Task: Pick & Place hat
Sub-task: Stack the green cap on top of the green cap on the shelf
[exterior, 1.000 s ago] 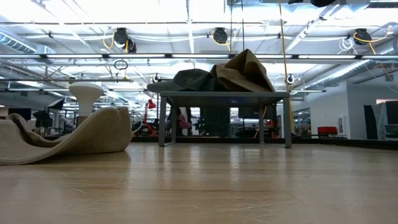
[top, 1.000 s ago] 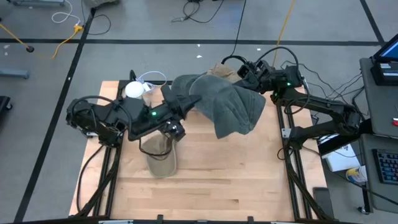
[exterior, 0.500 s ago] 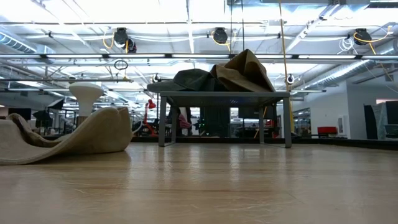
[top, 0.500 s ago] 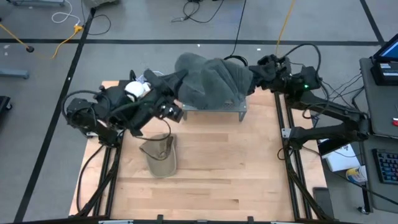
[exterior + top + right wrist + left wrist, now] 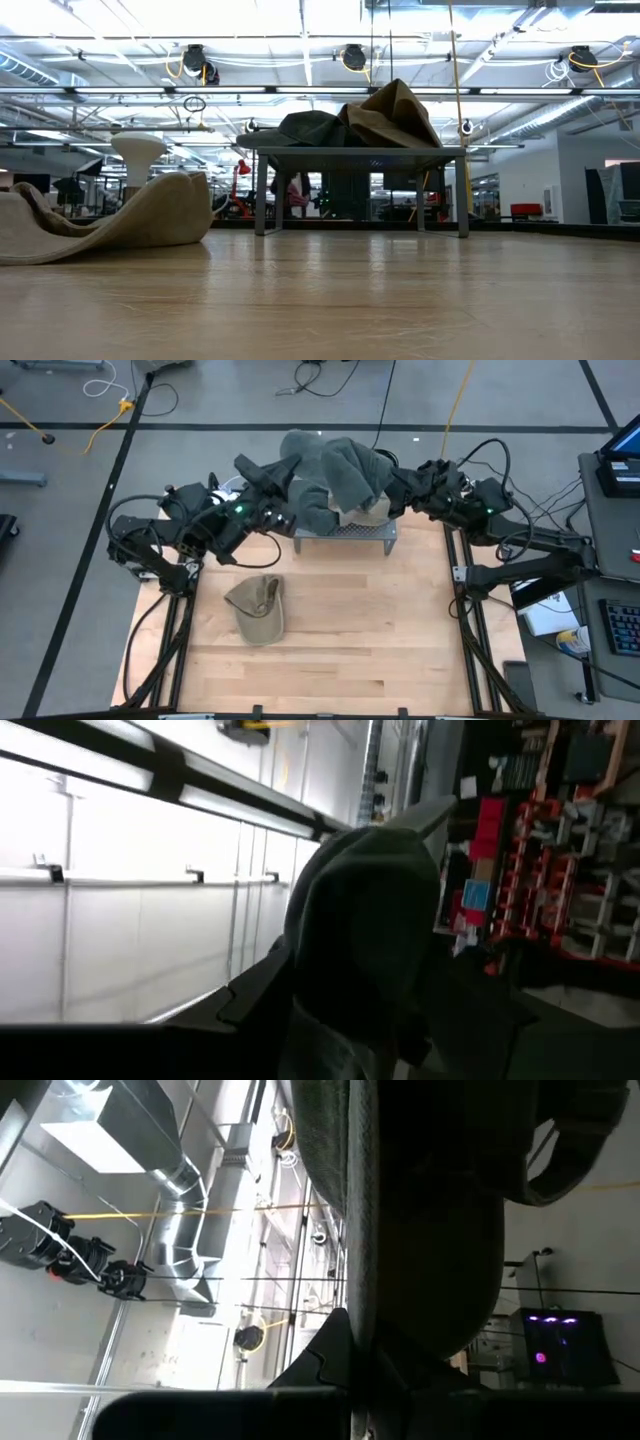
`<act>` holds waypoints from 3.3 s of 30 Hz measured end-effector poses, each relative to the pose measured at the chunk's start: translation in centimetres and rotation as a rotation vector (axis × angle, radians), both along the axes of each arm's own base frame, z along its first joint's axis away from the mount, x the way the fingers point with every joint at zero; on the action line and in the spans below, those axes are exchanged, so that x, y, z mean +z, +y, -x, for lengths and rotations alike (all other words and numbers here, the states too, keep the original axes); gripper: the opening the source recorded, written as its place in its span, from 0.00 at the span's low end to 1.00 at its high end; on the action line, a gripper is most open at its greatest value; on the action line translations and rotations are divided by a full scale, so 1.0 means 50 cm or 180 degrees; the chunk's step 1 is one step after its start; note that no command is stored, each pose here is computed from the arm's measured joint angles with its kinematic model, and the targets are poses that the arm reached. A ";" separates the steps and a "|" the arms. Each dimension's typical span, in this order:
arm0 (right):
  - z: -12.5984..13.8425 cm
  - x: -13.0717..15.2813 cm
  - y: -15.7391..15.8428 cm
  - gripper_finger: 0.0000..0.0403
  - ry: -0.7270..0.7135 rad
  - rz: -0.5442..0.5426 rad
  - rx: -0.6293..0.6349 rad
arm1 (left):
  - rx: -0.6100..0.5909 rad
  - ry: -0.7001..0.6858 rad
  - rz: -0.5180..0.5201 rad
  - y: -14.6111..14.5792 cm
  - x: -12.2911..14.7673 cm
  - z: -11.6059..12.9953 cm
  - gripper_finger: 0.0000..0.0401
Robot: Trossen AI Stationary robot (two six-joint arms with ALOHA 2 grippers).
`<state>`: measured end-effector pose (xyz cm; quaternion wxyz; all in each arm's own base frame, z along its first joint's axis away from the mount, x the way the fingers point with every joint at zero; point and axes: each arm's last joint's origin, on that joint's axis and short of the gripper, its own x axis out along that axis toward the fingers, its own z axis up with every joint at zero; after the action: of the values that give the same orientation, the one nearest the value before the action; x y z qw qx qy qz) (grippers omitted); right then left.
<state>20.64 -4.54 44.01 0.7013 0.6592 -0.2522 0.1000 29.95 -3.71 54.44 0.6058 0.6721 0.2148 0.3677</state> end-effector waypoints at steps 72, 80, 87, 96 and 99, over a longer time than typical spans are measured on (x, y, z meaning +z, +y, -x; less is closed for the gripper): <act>0.061 0.024 -0.021 0.00 0.0119 0.0926 -0.0905 | -0.1034 -0.1732 0.3377 -0.102 -0.099 0.003 0.11; -0.035 0.037 -0.109 0.00 0.0548 0.1556 -0.0366 | -0.1131 -0.1620 0.3365 -0.123 -0.099 0.010 0.10; -0.100 0.102 -0.175 0.00 0.0919 0.2656 -0.0059 | -0.1200 -0.1510 0.3333 -0.138 -0.098 0.020 0.10; -0.115 0.135 -0.252 0.00 0.1658 0.3921 -0.0496 | -0.1220 -0.1339 0.3311 -0.152 -0.105 0.027 0.10; -0.125 0.129 -0.276 0.00 0.1736 0.4144 -0.0582 | -0.1231 -0.1334 0.3315 -0.155 -0.105 0.028 0.10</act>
<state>26.89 -18.32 50.46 0.9964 0.0841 -0.0111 0.0026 28.54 -11.44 49.21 0.9413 0.2264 0.1164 0.2217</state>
